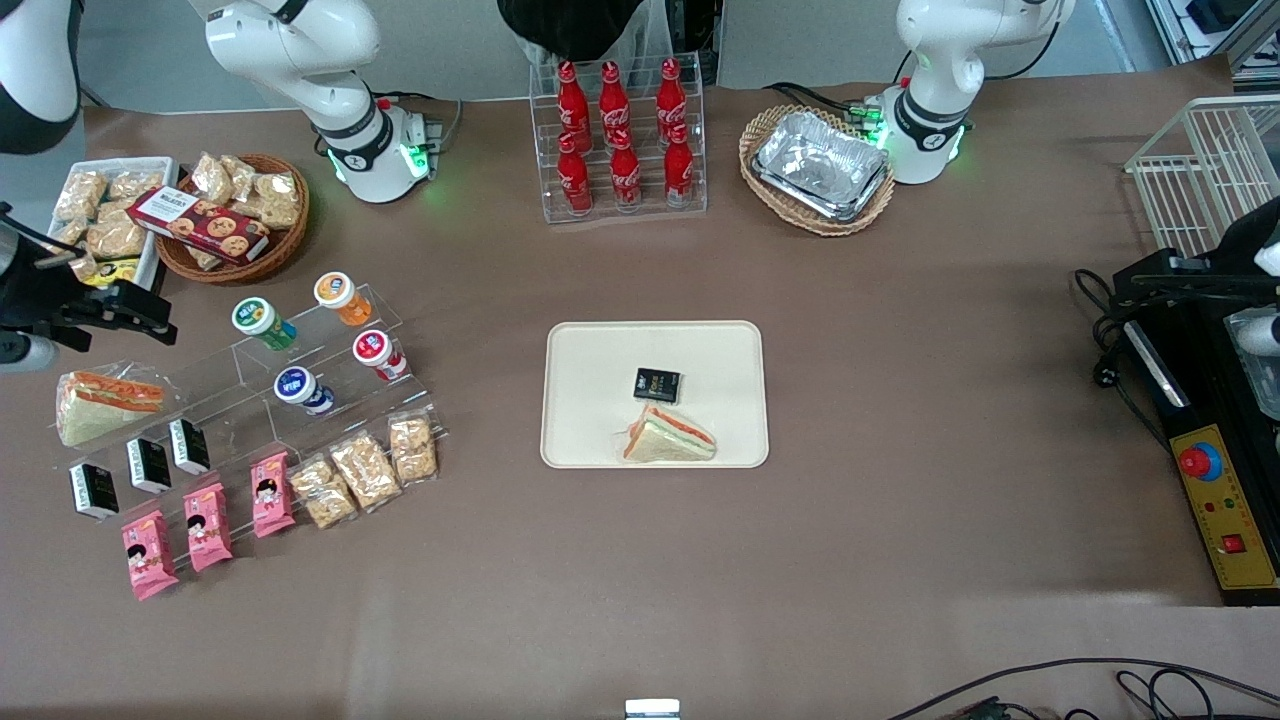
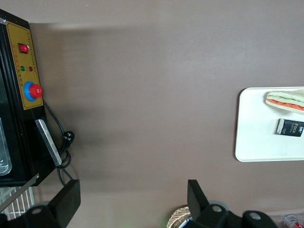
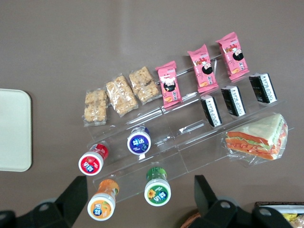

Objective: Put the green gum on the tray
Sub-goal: 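Move the right gripper over the display rack toward the gum bottles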

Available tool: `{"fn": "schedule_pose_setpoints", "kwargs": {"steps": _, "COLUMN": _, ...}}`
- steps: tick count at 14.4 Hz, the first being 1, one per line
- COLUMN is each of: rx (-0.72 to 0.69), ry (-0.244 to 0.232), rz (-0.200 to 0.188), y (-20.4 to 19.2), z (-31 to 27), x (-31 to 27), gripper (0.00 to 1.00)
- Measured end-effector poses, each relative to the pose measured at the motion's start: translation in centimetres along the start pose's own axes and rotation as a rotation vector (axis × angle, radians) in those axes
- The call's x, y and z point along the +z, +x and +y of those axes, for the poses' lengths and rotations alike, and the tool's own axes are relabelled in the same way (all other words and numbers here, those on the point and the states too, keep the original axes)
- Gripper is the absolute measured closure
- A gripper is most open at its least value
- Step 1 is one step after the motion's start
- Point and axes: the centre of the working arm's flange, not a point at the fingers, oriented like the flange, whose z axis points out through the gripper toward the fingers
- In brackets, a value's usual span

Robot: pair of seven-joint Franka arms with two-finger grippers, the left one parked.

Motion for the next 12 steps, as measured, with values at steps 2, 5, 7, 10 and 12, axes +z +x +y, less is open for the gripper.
{"fn": "schedule_pose_setpoints", "kwargs": {"steps": 2, "rx": 0.010, "ry": 0.004, "rz": 0.004, "y": -0.2, "z": 0.5, "x": -0.2, "gripper": 0.00}}
{"fn": "schedule_pose_setpoints", "kwargs": {"steps": 5, "rx": 0.016, "ry": 0.021, "rz": 0.005, "y": -0.2, "z": 0.6, "x": -0.2, "gripper": 0.00}}
{"fn": "schedule_pose_setpoints", "kwargs": {"steps": 7, "rx": 0.015, "ry": 0.023, "rz": 0.004, "y": -0.1, "z": 0.5, "x": -0.1, "gripper": 0.00}}
{"fn": "schedule_pose_setpoints", "kwargs": {"steps": 10, "rx": 0.013, "ry": 0.026, "rz": -0.017, "y": -0.4, "z": 1.3, "x": 0.9, "gripper": 0.00}}
{"fn": "schedule_pose_setpoints", "kwargs": {"steps": 12, "rx": 0.001, "ry": 0.033, "rz": -0.023, "y": -1.6, "z": 3.0, "x": 2.1, "gripper": 0.00}}
